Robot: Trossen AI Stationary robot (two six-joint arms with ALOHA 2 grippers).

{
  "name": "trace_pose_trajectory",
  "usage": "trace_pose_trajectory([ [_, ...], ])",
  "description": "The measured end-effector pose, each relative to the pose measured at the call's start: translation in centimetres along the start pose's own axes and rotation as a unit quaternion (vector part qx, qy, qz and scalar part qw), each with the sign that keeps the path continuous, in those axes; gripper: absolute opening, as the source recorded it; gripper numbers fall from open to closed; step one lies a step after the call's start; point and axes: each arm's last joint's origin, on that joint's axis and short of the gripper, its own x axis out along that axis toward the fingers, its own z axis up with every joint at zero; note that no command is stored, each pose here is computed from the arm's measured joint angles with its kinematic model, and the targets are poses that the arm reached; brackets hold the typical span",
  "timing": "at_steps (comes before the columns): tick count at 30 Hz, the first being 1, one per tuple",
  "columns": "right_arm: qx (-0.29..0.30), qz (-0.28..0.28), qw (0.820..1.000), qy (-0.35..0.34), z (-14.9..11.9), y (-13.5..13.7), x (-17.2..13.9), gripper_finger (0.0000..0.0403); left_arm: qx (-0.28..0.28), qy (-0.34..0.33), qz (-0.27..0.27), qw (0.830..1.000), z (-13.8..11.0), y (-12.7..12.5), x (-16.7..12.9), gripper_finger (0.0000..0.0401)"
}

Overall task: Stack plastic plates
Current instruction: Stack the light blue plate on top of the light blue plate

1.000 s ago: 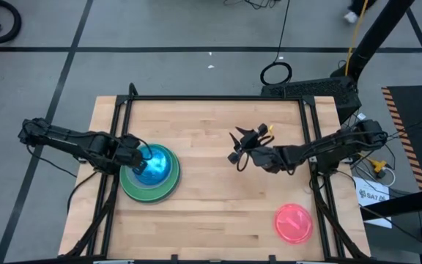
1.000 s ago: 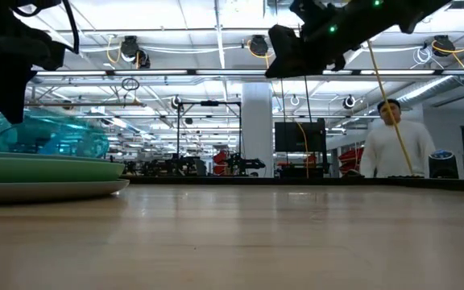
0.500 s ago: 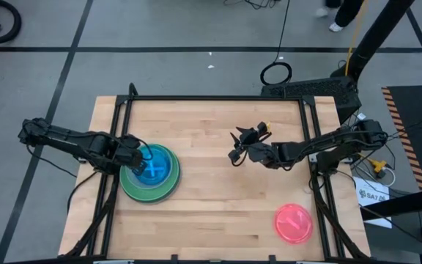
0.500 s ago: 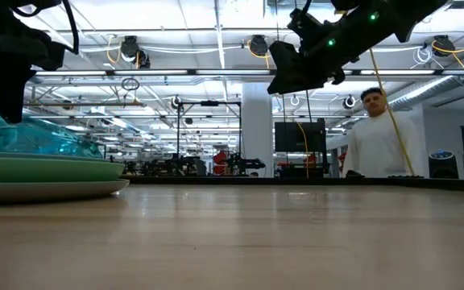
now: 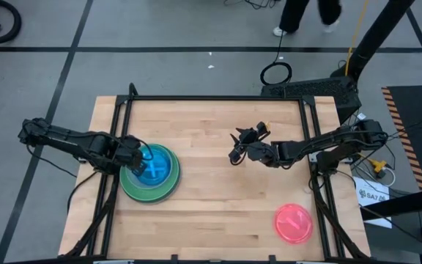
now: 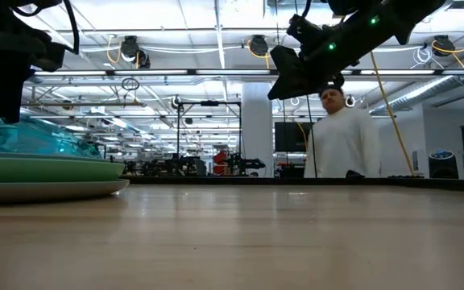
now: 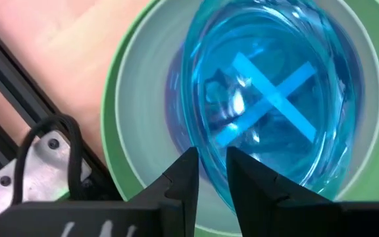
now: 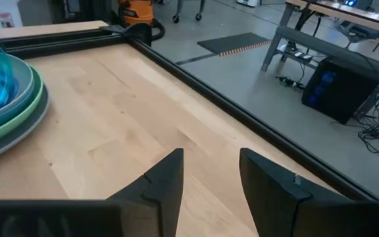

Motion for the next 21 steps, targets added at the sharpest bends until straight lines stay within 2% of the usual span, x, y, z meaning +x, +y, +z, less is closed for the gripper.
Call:
trace_pose_trajectory([
  [21, -0.004, -0.001, 1.000, 0.004, -0.11, -0.02, -0.01, 0.0144, -0.004, 0.010, -0.010, 1.000, -0.03, -0.12, 0.00, 0.0084],
])
